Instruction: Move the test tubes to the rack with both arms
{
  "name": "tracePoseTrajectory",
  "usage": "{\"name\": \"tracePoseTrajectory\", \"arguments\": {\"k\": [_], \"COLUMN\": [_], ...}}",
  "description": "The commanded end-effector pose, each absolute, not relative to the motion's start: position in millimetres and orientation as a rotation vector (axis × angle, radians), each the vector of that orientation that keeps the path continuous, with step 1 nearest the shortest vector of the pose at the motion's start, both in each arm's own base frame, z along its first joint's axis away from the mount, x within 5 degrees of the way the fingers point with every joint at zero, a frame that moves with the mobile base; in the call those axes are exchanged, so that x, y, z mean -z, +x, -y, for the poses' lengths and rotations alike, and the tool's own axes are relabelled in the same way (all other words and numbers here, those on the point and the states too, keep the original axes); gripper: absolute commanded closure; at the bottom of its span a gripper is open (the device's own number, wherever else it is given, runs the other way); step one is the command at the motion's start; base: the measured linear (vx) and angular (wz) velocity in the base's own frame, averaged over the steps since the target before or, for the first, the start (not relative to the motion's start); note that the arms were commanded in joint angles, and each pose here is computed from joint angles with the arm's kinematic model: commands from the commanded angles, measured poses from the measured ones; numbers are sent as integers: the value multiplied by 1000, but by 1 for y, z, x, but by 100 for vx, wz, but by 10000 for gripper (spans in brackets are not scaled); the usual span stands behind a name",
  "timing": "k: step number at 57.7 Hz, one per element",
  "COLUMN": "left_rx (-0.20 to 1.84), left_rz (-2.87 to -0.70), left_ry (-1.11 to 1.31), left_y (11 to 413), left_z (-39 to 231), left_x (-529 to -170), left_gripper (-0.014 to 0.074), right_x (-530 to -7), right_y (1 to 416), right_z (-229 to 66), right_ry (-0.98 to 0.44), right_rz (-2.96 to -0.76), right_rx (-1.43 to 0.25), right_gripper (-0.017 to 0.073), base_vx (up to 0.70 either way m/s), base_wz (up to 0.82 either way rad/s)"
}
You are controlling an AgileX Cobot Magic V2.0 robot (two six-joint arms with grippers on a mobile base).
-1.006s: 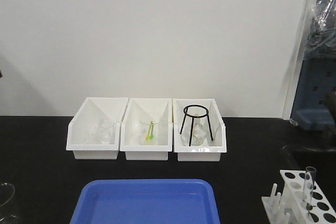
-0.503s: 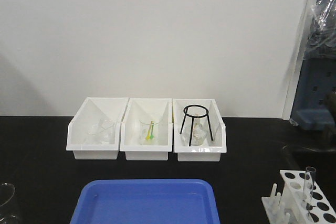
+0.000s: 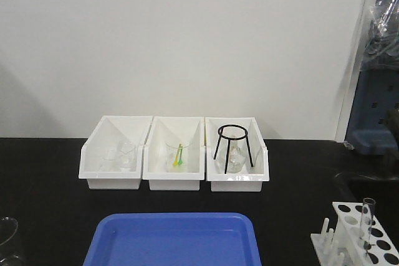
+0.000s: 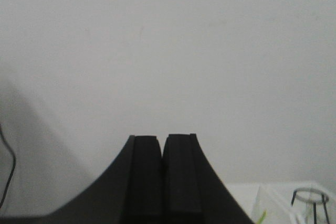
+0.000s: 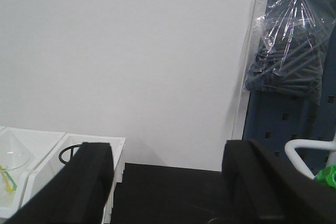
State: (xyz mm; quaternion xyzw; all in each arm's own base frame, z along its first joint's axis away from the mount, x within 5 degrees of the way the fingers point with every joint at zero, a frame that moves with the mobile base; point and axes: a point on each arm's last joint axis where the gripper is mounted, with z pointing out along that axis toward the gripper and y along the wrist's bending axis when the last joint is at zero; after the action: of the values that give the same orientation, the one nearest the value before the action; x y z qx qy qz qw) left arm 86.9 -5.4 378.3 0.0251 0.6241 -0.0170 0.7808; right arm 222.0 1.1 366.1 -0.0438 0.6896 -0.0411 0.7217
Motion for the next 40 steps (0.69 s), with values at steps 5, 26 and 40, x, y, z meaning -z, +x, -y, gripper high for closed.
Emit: {"name": "tracePoseTrajectory", "arguments": {"k": [5, 26, 40], "left_rx": [-63, 26, -12], "left_rz": [-1446, -1461, -1476], "left_ry": [178, 79, 104], "left_y": [73, 56, 54], "left_z": [6, 4, 3], "left_x": [-341, -248, -215], "left_gripper": [597, 597, 597], "right_x": [-388, -388, -389], "right_y": [217, 217, 217], "right_z": [-1, -1, -1], "right_ry": [-103, -103, -102], "right_rz": [-1392, -1392, -1388], "right_rx": [111, 111, 111], "right_gripper": [48, 48, 48], "base_vx": [0, 0, 0], "base_wz": [0, 0, 0]}}
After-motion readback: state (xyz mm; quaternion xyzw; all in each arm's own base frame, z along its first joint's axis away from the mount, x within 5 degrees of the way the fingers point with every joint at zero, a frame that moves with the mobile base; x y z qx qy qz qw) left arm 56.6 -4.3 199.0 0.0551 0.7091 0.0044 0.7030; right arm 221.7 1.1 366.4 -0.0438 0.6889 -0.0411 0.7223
